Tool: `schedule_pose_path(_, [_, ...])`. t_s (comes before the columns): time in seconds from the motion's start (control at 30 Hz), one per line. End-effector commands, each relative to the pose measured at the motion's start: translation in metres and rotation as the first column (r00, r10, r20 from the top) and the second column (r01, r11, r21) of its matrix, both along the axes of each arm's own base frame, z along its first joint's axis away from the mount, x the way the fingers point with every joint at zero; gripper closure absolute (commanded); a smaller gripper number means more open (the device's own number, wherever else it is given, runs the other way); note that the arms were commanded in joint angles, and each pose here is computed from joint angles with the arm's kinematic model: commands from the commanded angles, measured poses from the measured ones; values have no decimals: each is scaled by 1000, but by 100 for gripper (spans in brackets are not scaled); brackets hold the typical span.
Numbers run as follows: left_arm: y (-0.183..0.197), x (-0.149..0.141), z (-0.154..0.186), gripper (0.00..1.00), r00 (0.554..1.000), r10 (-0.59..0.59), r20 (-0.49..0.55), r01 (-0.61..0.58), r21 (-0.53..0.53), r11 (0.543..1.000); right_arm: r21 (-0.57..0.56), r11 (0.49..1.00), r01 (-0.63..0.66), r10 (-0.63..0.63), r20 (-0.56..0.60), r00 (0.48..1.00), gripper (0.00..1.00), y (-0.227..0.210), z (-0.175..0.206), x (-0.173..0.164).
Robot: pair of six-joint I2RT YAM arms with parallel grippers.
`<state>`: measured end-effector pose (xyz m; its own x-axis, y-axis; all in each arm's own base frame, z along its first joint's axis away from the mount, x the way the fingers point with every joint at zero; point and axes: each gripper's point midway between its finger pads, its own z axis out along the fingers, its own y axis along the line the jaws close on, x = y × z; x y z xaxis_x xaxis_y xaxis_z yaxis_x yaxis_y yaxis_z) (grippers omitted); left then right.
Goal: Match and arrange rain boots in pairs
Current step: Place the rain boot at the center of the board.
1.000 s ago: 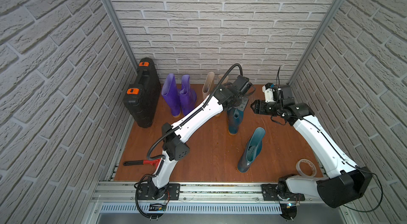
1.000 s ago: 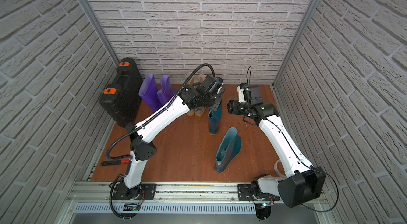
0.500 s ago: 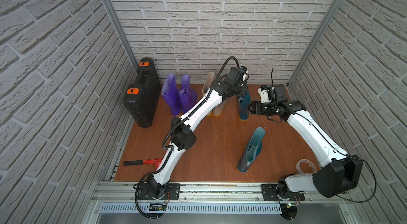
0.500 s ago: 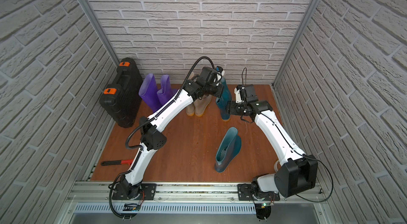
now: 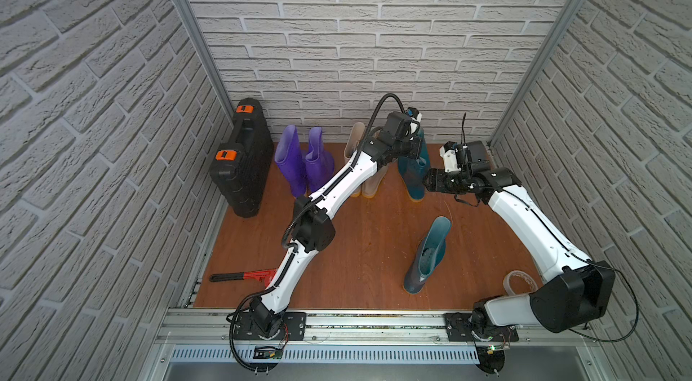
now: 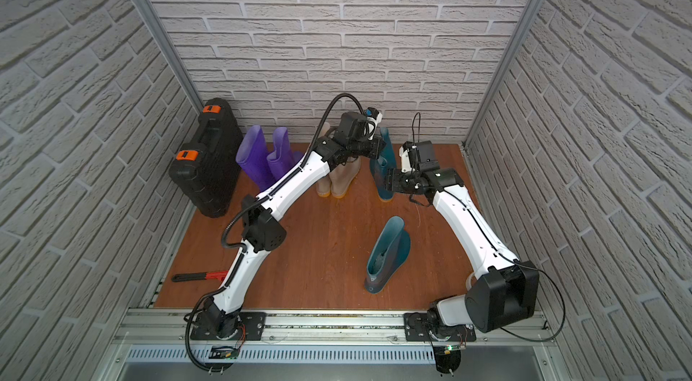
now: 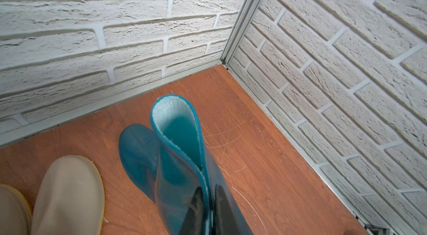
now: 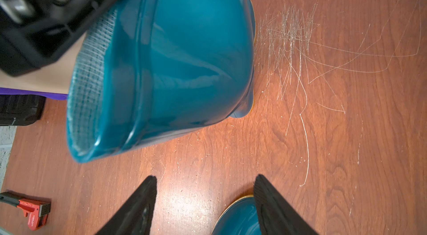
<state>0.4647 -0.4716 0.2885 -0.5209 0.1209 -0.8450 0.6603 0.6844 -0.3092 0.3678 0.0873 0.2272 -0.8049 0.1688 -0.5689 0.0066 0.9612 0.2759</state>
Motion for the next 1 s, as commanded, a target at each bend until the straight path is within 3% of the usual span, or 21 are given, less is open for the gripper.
schedule_pose_path(0.0, [-8,4,32,90,995,-46,88,54,-84,995,-2,1000,5,-4,50,999,31,-3,14,7])
schedule_pose_path(0.17, [-12,2,26,78,994,-72,86,79,-89,993,-2,1000,5,-5,54,999,31,-5,16,6])
schedule_pose_path(0.3, [-13,2,28,57,994,-73,86,81,-97,992,0,1000,5,-5,58,998,31,-5,18,3])
schedule_pose_path(0.4, [-12,0,36,49,992,-73,103,84,-104,991,-5,1000,8,-8,69,998,31,-8,24,1])
schedule_pose_path(0.73, [18,-21,89,45,985,-42,165,57,-85,995,-8,1000,13,-12,115,993,27,-17,70,-44])
schedule_pose_path(0.97, [66,-64,105,45,989,-6,149,9,-17,1000,66,997,-27,22,78,997,21,-12,84,-101])
